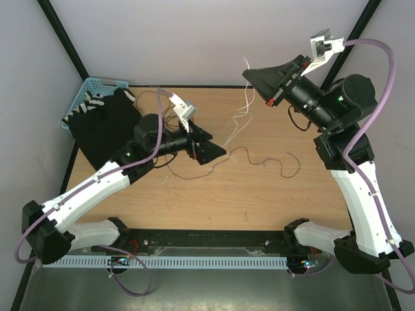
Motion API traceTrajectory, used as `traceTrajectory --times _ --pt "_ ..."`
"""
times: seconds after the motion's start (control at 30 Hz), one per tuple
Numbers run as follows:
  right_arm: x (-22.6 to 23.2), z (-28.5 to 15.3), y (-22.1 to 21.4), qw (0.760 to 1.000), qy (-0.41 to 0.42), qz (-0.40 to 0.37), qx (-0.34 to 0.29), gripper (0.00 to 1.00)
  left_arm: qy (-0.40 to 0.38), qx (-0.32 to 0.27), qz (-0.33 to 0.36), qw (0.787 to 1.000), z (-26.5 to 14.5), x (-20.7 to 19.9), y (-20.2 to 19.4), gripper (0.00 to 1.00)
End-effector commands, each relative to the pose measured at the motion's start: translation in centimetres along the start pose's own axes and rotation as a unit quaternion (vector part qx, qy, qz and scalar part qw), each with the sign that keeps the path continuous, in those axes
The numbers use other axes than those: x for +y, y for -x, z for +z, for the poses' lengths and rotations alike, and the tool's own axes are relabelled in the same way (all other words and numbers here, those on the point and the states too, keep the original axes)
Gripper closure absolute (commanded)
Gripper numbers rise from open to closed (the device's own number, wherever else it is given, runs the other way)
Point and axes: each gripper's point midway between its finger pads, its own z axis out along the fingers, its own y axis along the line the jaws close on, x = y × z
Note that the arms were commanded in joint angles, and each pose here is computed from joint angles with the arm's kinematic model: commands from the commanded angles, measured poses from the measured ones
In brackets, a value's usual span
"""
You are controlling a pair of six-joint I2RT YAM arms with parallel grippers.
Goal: Zip-tie the wires
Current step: Straighten the cable at the center of the board.
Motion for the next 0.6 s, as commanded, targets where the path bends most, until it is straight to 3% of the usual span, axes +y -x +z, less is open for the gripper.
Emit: traceTrajectory --times 0.0,0.23,0.37,0.47,0.53,0.57 --pt "1.7 -0.8 1.9 0.999 0.023 -0.006 -0.034 1.0 -0.021 -0.008 0.017 1.0 1.3 -0.7 0.6 0.02" --pt "1.9 -1.0 1.8 0.999 0.026 -0.008 -0.033 1.0 -0.001 0.0 0.007 1.0 3.2 0.6 0.0 0.01" --pt "1.8 -1.2 1.6 0.999 0.025 -0.008 -0.031 1.0 -0.024 0.01 0.007 1.0 4.5 -0.6 -0.5 0.02" --pt "1.8 -1.3 1.5 0.999 0.024 -0.009 -0.031 1.0 -0.054 0.025 0.007 0.998 5.3 -2.1 -1.3 0.06" --pt "1.8 -1.4 1.5 0.999 0.023 -0.01 -0.031 1.0 -0.061 0.032 0.007 0.998 5.5 -2.6 -1.9 0.15" --pt "1.8 -1.4 1.5 0.999 0.023 -0.011 -0.032 1.0 -0.06 0.033 0.007 0.998 5.5 -2.6 -2.2 0.23"
